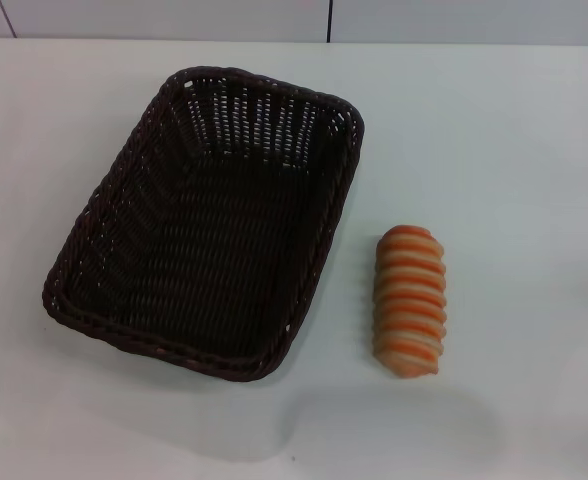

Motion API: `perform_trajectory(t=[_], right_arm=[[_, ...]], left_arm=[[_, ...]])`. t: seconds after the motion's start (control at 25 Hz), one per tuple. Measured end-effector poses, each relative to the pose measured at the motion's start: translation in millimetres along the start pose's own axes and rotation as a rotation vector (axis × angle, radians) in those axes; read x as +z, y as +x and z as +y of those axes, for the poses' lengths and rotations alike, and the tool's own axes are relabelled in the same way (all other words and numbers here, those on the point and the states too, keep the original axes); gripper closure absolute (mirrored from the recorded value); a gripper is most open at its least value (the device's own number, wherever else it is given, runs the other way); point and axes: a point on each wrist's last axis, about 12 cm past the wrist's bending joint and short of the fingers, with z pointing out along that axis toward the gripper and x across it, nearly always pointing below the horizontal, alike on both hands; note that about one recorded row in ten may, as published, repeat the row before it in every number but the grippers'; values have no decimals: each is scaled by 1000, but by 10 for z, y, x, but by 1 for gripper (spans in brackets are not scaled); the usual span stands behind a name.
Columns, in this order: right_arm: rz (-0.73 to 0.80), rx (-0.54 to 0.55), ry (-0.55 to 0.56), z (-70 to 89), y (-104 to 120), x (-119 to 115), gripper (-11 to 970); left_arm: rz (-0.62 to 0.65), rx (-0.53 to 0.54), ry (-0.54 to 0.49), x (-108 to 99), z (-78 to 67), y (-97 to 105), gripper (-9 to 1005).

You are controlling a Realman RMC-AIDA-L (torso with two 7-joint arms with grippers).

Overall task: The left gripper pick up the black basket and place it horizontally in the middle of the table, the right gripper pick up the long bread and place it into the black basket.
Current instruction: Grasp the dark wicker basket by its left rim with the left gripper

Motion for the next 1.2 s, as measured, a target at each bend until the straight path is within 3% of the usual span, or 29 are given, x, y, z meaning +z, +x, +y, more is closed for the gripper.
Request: perform_trajectory(t=[0.6,0.76,0.92,1.08,1.2], right_arm=[[12,6,-13,13,9,-18,164],[16,9,-18,26,16,-14,164],[13,11,-25,36,13,-16,164],[18,12,-34,40,14,-25,164],[25,11,-32,35,20,-29,164]], left_arm=[[-6,-8,39,29,-63,-14,218],[61,-55,128,285,-168,-70,224],[140,30,244,572,-333,-285,230],[256,78,322,787,-484,-635,236],[418,97,355,909,-607,-962,240]])
